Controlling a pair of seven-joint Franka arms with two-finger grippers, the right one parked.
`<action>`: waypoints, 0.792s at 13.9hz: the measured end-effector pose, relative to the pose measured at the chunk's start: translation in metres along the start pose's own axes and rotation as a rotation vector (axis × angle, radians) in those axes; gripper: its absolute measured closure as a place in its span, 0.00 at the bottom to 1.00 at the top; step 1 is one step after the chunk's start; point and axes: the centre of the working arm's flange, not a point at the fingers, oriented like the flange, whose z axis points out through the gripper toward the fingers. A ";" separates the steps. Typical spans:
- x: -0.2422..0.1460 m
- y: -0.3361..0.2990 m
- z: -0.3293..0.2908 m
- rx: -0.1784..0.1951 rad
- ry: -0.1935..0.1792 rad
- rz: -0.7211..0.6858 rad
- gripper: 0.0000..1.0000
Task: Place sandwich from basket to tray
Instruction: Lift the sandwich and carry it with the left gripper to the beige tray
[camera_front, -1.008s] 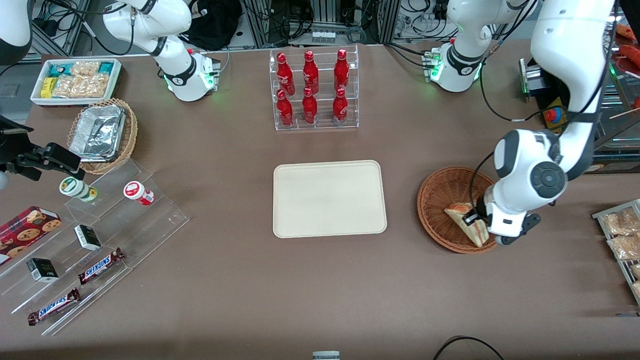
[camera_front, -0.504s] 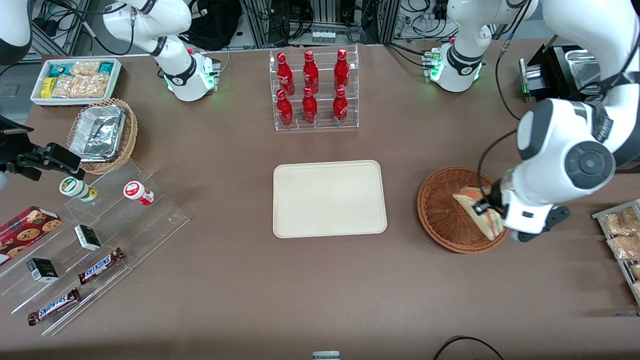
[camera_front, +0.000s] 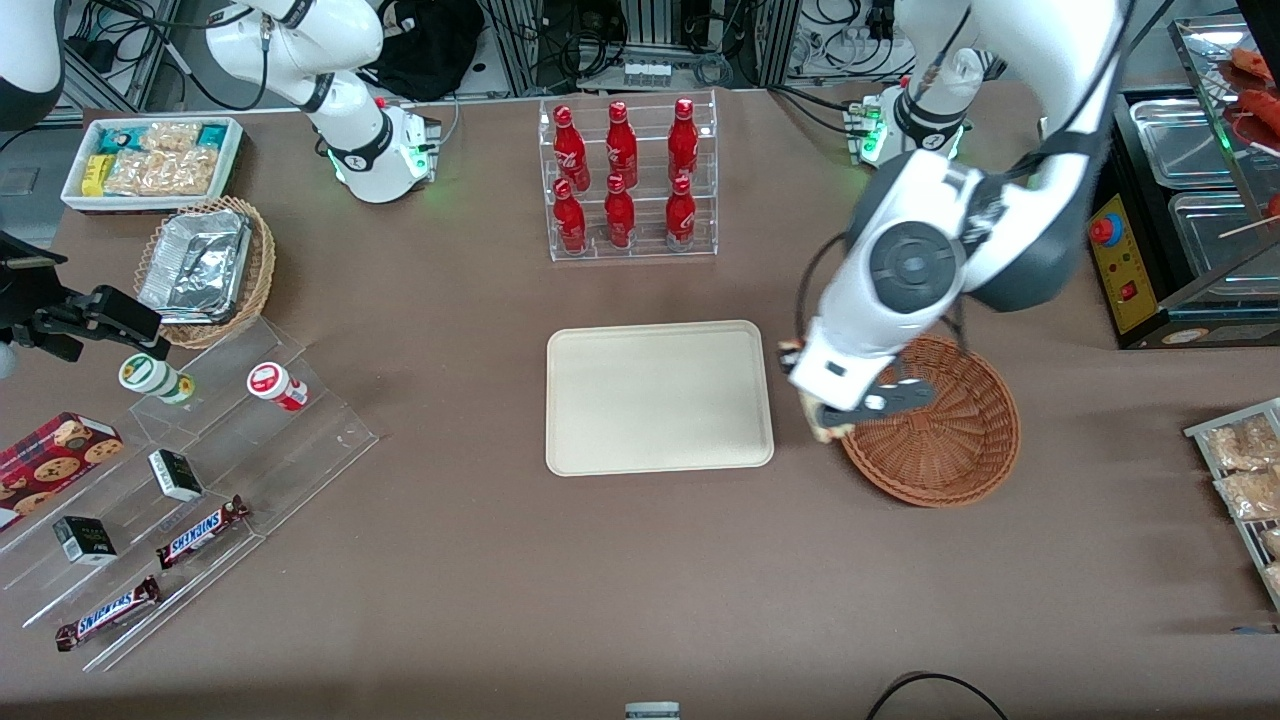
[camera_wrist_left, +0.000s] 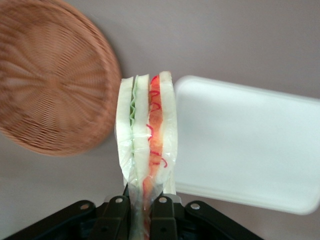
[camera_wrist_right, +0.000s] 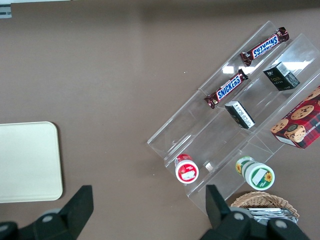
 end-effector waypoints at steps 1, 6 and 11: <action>-0.005 0.018 0.013 -0.016 -0.001 0.026 0.85; -0.043 0.118 0.100 -0.080 0.029 0.111 0.85; -0.057 0.156 0.165 -0.043 0.040 0.154 0.85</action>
